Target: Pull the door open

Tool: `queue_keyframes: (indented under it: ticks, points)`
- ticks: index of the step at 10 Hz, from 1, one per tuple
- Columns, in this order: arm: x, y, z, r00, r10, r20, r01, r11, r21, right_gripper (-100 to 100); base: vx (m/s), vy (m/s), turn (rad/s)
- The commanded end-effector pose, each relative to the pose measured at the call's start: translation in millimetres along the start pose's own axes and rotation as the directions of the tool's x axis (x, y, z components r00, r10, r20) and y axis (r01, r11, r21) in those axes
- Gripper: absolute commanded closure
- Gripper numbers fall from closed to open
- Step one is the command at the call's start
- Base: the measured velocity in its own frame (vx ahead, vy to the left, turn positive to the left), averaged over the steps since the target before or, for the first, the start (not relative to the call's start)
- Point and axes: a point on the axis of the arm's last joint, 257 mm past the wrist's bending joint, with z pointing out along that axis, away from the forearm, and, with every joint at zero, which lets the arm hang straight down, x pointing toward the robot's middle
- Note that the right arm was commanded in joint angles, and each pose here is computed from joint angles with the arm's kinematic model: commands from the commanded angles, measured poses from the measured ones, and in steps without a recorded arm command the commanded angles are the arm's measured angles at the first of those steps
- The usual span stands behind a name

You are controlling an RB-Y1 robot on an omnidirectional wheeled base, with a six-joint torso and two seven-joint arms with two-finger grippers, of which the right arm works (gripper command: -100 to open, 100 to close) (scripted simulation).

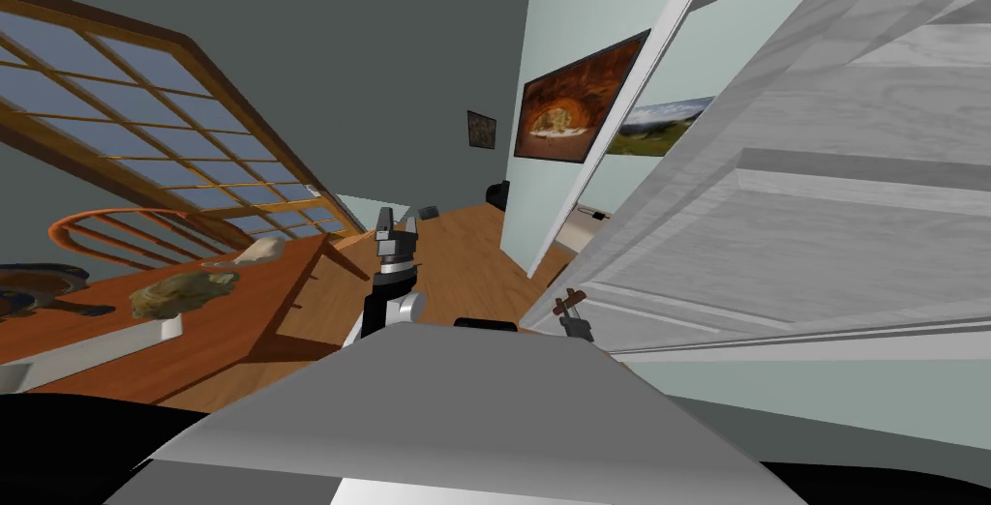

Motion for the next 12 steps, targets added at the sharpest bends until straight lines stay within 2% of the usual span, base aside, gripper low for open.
queue_keyframes:
  ticks: [1,2,11,12]
  points:
    - [-0.1,-1.4,-4.3,1.000,0.002,-0.001,-0.002,1.000,0.020,100,-0.231,-0.067,0.118]
    - [-1.0,-2.2,-2.3,1.000,0.002,0.002,-0.002,1.000,0.013,100,-0.110,-0.019,0.033]
    - [-0.1,0.3,-13.7,1.000,0.003,-0.001,-0.003,0.997,0.081,100,-0.199,-0.033,0.126]
    - [0.0,0.5,-11.5,1.000,0.002,-0.002,-0.002,0.997,0.077,100,-0.100,-0.019,0.031]
